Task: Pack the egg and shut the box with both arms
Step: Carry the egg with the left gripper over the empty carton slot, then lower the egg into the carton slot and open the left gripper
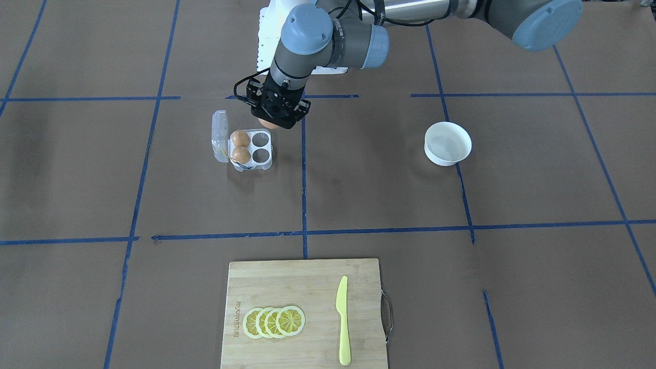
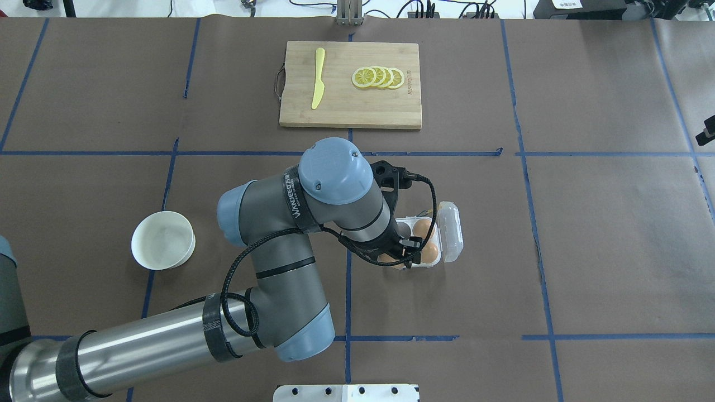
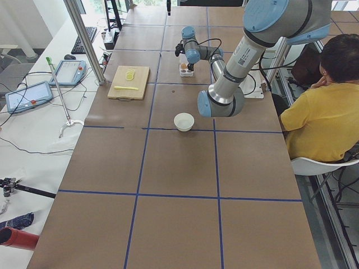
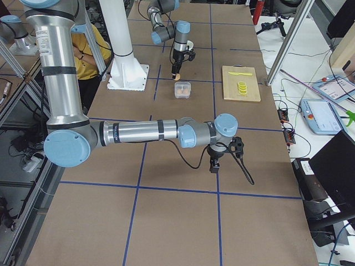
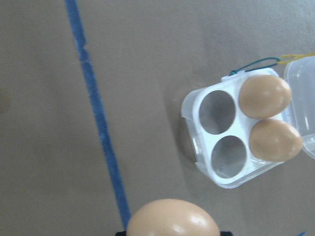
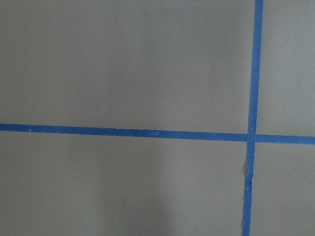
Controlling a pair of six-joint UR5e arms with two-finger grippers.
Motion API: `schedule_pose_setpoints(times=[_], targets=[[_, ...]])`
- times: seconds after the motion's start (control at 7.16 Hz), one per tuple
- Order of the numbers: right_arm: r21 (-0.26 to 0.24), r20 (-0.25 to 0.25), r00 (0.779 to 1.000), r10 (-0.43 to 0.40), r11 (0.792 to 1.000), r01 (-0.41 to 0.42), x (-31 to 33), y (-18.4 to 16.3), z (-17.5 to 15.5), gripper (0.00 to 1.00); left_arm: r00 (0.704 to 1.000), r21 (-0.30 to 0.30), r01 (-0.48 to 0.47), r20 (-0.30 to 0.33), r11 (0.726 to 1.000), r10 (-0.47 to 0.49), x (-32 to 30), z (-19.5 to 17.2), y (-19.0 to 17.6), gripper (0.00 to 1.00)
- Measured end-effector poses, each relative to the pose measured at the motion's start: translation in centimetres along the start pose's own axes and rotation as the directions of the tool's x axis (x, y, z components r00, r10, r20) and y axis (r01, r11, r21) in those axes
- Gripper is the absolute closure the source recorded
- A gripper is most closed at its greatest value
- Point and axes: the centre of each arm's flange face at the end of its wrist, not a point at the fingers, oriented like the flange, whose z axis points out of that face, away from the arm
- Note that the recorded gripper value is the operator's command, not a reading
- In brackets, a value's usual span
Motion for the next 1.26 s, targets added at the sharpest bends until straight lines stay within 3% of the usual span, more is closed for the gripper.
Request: schedule_pose_setpoints(times=[0.7,1.26], targets=[[-0.001,0.003,1.000,0.000,1.000,0.000,0.0,0.0,0.0,0.00,0.999,0.056,-0.029,-0.014,0.998,0.030,0.5,1.3,-0.3,1.00],[-0.002,0.003,1.000,0.001,1.000,-0.001,0.0,0.0,0.1,0.00,0.999,0.086,-0.040,-0.022,0.995,0.042,0.3,1.7,-0.7,0.50]])
